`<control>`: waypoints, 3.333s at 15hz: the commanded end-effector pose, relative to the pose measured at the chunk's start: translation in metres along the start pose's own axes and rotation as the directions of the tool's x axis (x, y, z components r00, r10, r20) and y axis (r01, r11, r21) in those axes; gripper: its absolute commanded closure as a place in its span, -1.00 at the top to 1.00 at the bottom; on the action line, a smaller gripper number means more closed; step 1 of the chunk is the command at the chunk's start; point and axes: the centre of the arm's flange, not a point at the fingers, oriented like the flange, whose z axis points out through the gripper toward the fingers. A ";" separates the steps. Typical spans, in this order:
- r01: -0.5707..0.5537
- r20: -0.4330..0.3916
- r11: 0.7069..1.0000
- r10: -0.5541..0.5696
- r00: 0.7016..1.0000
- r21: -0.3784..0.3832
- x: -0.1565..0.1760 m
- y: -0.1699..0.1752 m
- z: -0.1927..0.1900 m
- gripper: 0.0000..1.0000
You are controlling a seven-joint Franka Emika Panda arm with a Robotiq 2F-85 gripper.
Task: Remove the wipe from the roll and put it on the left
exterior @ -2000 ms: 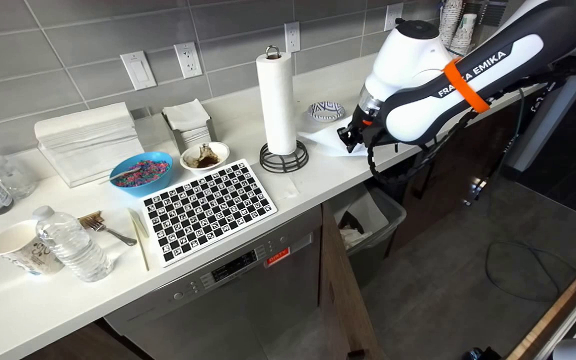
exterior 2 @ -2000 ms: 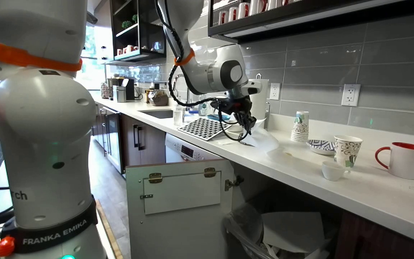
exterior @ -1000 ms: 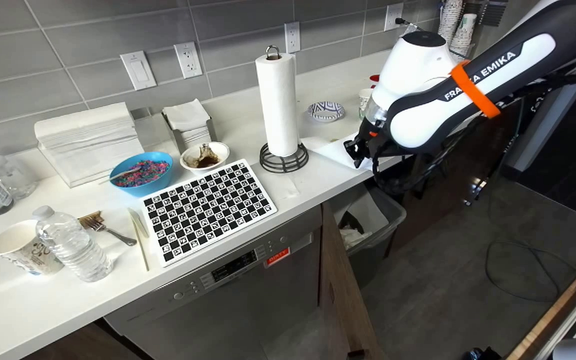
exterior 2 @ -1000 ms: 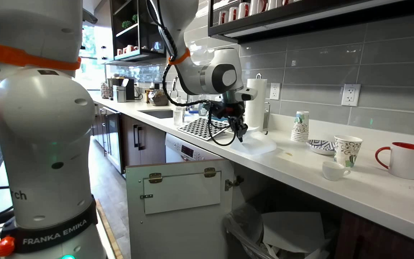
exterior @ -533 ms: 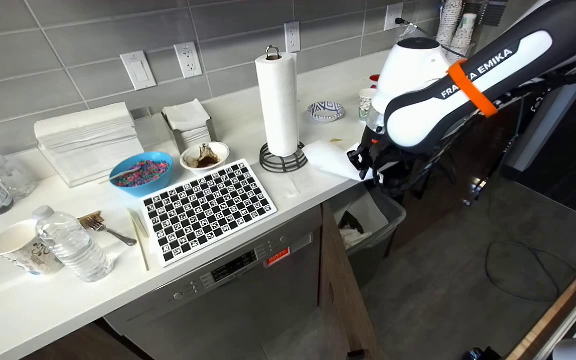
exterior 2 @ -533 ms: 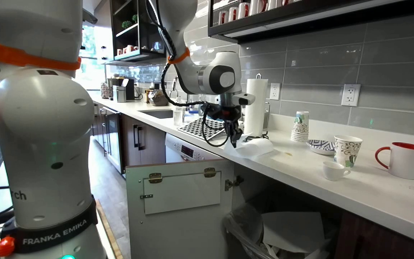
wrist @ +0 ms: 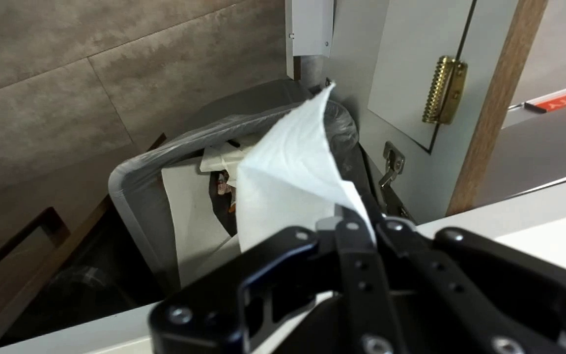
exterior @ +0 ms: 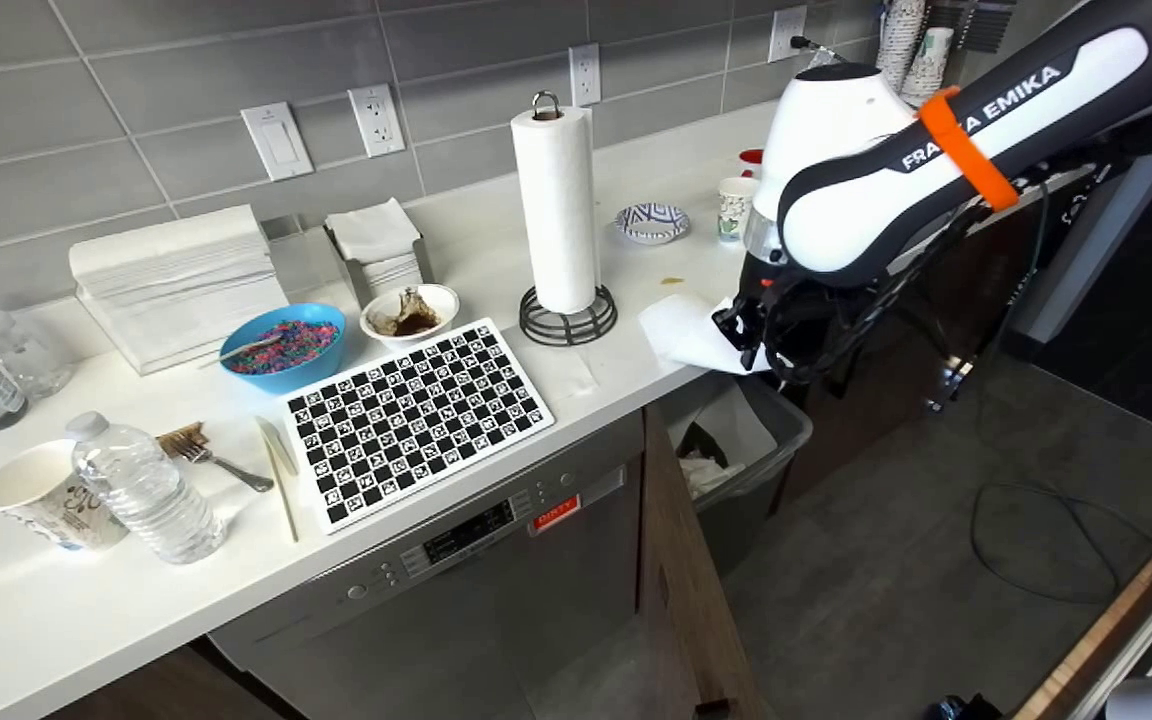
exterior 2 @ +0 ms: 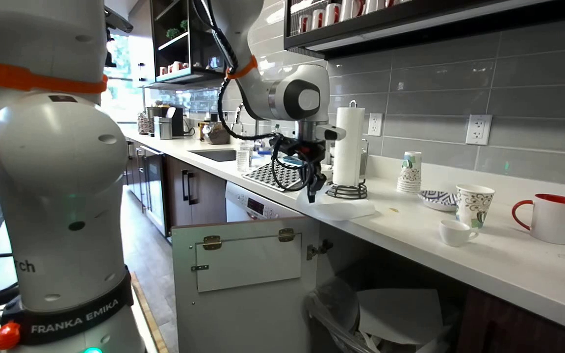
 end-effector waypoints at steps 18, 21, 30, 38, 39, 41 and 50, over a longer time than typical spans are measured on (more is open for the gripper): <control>0.123 -0.182 0.991 -0.131 0.975 -0.055 -0.072 0.071 -0.192 -1.00; 0.099 -0.259 0.991 -0.120 0.958 -0.092 -0.077 0.084 -0.213 -1.00; 0.072 -0.380 0.991 -0.111 0.918 -0.115 -0.054 0.103 -0.231 -0.98; 0.005 -0.411 0.986 -0.074 0.909 -0.167 -0.042 0.118 -0.237 -1.00; -0.050 -0.433 0.977 -0.045 0.900 -0.206 -0.031 0.138 -0.242 -1.00; -0.133 -0.457 0.952 -0.008 0.889 -0.275 -0.015 0.174 -0.252 -1.00; -0.312 -0.551 0.880 0.071 0.832 -0.357 0.086 0.276 -0.253 -1.00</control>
